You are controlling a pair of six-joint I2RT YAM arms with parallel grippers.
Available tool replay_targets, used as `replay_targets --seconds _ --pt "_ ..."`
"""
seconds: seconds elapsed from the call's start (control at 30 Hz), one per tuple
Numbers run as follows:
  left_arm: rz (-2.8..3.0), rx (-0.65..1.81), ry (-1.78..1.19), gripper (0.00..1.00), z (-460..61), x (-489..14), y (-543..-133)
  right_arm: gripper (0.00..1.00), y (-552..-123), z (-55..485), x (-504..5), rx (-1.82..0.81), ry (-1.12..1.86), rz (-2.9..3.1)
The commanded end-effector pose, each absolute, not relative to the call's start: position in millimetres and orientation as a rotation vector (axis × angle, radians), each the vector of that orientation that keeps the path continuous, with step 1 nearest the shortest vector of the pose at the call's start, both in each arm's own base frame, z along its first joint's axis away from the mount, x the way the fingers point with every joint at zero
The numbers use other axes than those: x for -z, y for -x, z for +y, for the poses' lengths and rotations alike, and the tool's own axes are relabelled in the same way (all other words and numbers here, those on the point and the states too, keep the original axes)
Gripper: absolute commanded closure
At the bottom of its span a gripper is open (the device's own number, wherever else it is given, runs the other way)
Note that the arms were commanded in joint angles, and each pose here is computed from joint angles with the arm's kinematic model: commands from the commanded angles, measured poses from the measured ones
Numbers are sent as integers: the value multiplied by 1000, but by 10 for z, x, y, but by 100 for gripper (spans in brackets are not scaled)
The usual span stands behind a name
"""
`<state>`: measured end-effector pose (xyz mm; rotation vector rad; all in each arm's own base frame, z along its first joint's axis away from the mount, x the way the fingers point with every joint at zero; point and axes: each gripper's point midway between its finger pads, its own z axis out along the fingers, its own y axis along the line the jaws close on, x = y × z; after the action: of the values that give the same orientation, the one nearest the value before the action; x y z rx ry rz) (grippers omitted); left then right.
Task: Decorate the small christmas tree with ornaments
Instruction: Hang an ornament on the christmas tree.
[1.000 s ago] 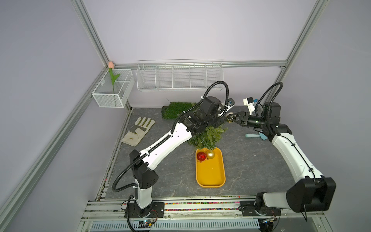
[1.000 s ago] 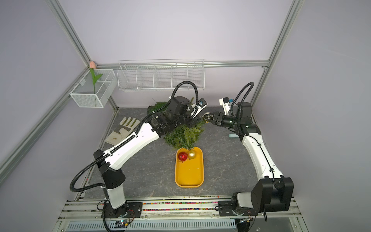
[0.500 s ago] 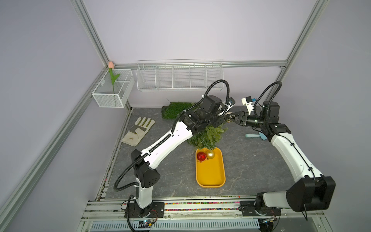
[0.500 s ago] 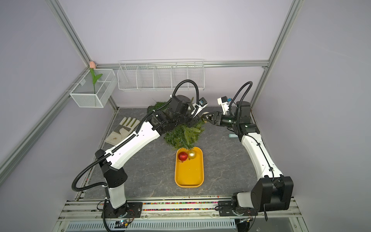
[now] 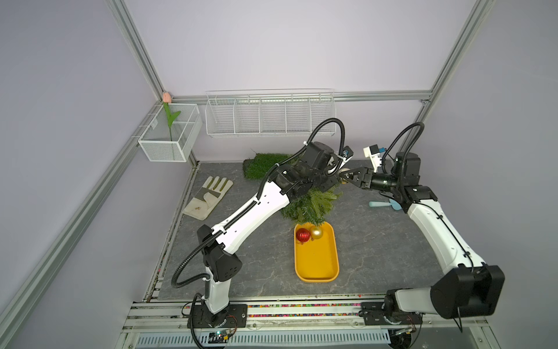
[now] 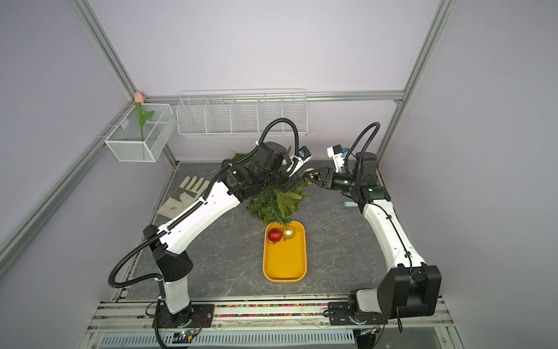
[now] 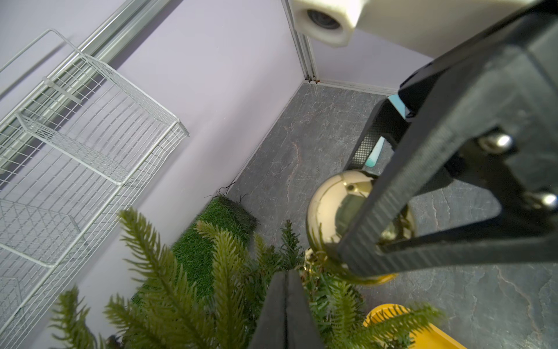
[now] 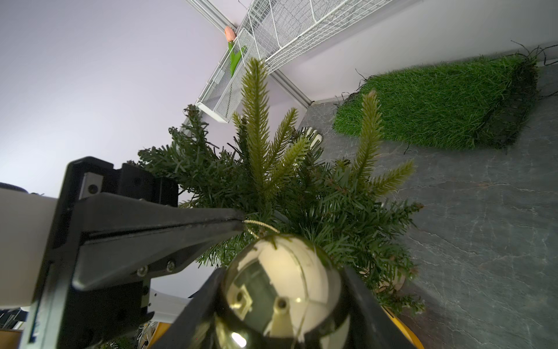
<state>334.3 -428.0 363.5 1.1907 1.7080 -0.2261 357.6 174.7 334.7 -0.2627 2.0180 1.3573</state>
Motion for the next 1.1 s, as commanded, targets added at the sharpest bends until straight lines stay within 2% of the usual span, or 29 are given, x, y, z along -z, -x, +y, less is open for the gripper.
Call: replay_targets --seconds 0.0,0.4,1.07 --pt "1753 186 -1195 100 -4244 -3550 -3358 88 -3554 1762 -3459 -1345 297 1984" --pt "1832 106 -1187 100 -4177 -3396 -3440 88 -3586 1757 -3378 -1338 285 2010" --pt "1868 98 -1211 100 -4150 -3378 -3332 88 -3574 1723 -3261 -1292 272 2062"
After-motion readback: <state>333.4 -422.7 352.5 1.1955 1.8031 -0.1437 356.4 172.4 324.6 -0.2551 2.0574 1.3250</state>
